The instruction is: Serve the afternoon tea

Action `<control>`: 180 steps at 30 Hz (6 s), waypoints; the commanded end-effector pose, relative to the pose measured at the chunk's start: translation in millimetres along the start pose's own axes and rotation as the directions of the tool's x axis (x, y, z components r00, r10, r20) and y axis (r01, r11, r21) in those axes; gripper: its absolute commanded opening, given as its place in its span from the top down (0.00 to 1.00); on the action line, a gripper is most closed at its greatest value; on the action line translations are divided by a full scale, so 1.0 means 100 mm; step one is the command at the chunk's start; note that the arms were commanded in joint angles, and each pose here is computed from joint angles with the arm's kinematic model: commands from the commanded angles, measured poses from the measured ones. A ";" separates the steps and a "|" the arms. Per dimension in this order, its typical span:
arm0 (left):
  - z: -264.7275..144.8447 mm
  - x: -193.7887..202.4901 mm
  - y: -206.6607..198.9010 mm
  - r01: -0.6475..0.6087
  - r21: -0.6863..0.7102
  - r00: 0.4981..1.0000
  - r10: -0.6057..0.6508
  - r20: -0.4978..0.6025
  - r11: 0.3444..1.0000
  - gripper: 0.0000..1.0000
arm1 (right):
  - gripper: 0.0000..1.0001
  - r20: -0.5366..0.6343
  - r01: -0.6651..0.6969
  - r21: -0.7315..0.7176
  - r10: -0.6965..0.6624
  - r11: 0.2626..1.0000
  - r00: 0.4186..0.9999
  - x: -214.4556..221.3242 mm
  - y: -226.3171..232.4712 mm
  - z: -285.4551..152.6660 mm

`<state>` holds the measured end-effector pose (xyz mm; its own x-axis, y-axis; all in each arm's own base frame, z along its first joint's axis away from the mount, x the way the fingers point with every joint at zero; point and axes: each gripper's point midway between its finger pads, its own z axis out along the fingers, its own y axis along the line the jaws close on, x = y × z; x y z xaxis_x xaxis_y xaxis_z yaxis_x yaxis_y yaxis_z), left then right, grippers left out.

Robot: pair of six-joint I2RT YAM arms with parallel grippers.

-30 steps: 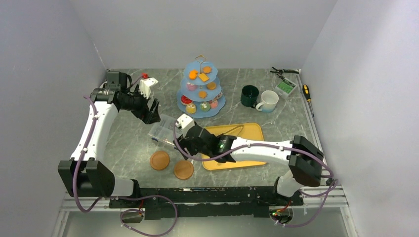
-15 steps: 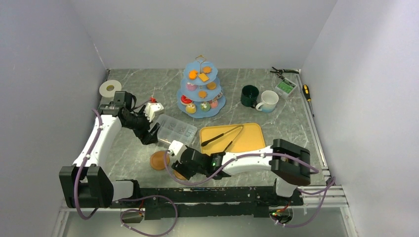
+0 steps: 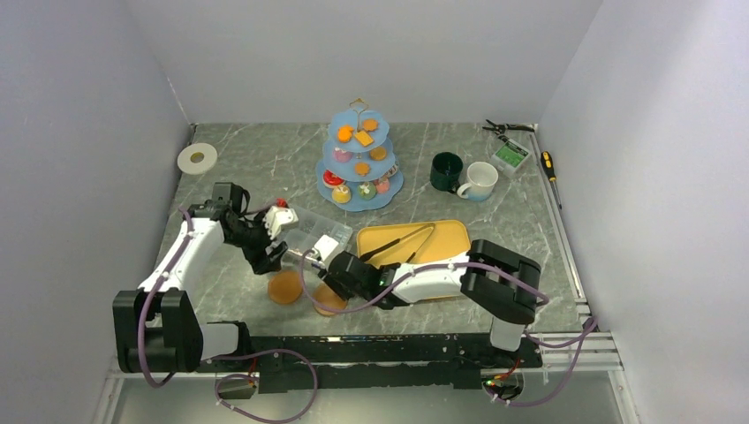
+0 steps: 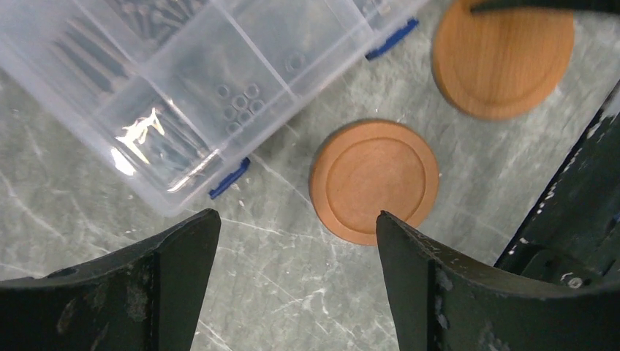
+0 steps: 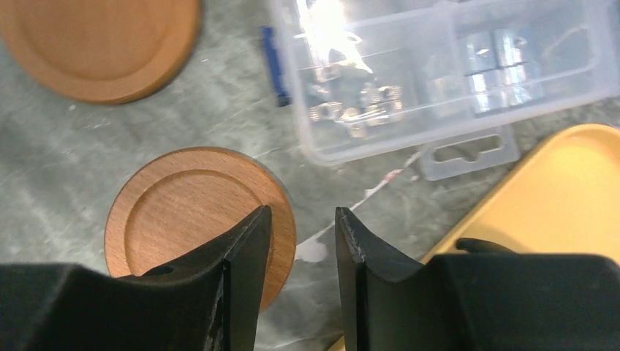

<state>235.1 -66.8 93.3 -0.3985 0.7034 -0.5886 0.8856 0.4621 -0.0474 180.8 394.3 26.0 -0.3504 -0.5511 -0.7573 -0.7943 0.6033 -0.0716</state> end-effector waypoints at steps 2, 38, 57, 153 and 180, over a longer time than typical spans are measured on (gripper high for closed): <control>0.04 0.12 0.03 -0.186 -0.030 0.983 0.186 -0.011 0.982 0.17 | 0.59 -0.042 -0.055 0.094 0.059 0.994 0.997 0.24 -0.42 0.01; 0.77 0.38 -0.42 -0.352 0.127 0.921 0.367 -0.130 0.927 0.51 | 0.60 0.071 -0.274 0.276 0.265 0.921 0.962 0.20 -1.22 -0.69; 0.06 -0.67 -0.95 0.004 0.236 0.998 0.010 -0.057 0.972 0.45 | 0.56 0.248 -0.135 -0.003 0.132 0.991 0.960 -0.64 -0.20 -0.85; -0.99 -1.58 0.82 0.398 -0.121 0.886 -0.347 0.307 0.909 0.23 | 0.57 0.187 -0.498 0.593 0.493 0.633 0.850 -0.52 -4.64 -0.45; -1.09 -1.62 0.82 0.377 -0.149 0.893 -0.316 0.321 0.914 0.24 | 1.00 0.200 -0.512 0.493 0.481 0.703 0.853 -0.85 -3.37 -0.51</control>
<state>346.7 -83.7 253.0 -0.6119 0.2985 -0.7325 0.6041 0.7741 -0.1892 457.6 174.7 87.4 -0.7012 -0.0937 -0.7068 -0.1027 0.9943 -0.0300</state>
